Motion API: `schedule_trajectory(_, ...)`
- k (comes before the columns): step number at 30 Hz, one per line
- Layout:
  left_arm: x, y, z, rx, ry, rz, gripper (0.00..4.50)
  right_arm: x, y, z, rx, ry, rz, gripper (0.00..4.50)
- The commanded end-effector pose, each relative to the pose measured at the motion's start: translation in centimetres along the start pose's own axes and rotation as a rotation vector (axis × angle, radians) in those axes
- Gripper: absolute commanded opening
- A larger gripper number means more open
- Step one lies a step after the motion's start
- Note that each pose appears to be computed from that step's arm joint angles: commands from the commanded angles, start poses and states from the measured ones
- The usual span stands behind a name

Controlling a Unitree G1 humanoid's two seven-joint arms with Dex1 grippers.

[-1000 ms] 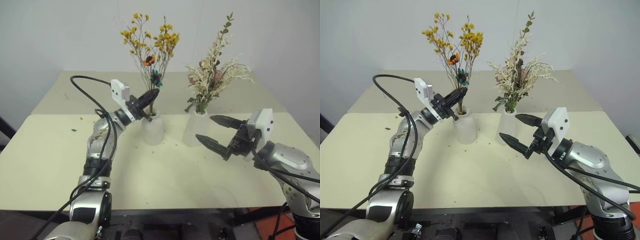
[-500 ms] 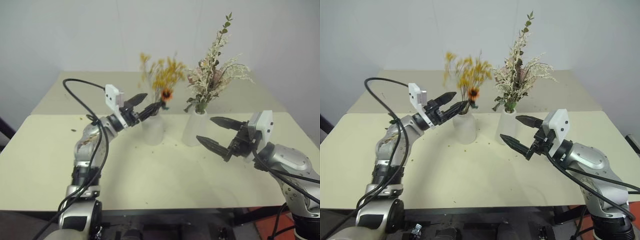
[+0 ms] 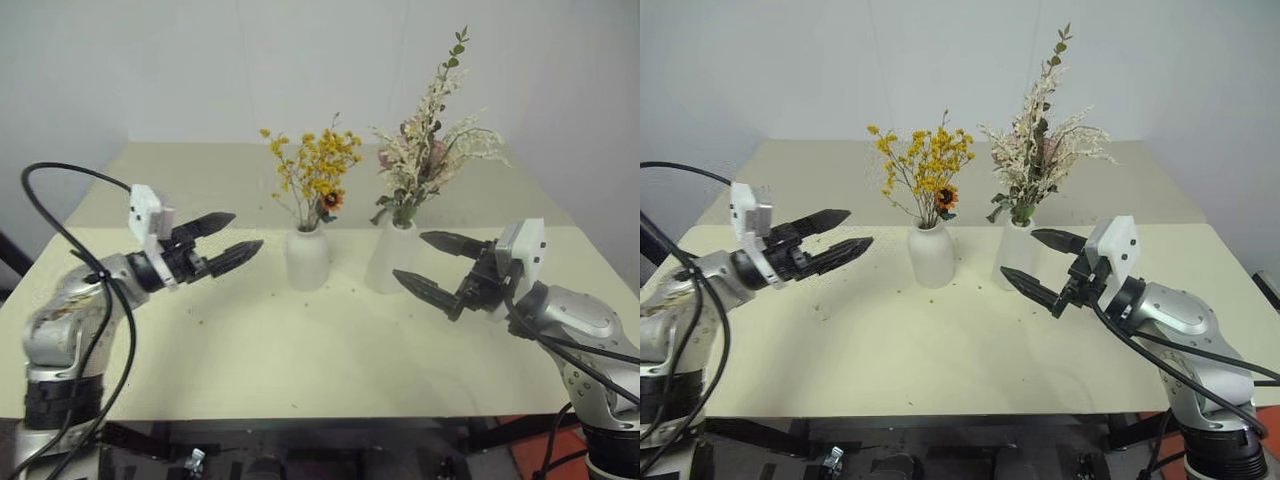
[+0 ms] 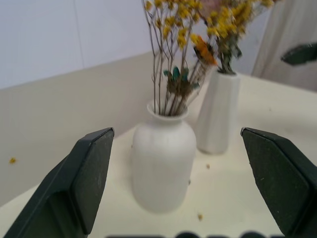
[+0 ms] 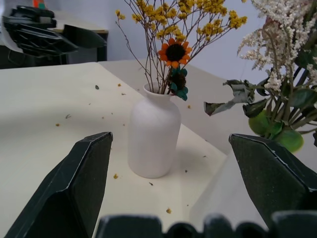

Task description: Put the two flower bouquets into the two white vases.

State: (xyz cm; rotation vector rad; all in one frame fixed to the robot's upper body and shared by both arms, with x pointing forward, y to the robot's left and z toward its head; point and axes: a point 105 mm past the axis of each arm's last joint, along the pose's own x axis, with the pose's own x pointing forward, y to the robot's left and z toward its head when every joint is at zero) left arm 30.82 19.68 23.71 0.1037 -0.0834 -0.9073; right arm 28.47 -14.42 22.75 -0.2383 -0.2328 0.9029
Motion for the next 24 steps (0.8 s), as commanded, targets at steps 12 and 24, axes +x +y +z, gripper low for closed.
schedule_trajectory(12,-3.0,-1.8,2.3,0.083,0.006,-0.114,4.48,-1.4,-0.7,0.7,-0.010,0.018,-0.014,4.44)
schedule_trajectory(24,-3.0,-2.6,2.5,0.080,-0.013,-0.093,4.48,-2.7,-1.5,-0.1,-0.018,0.076,-0.030,4.44)
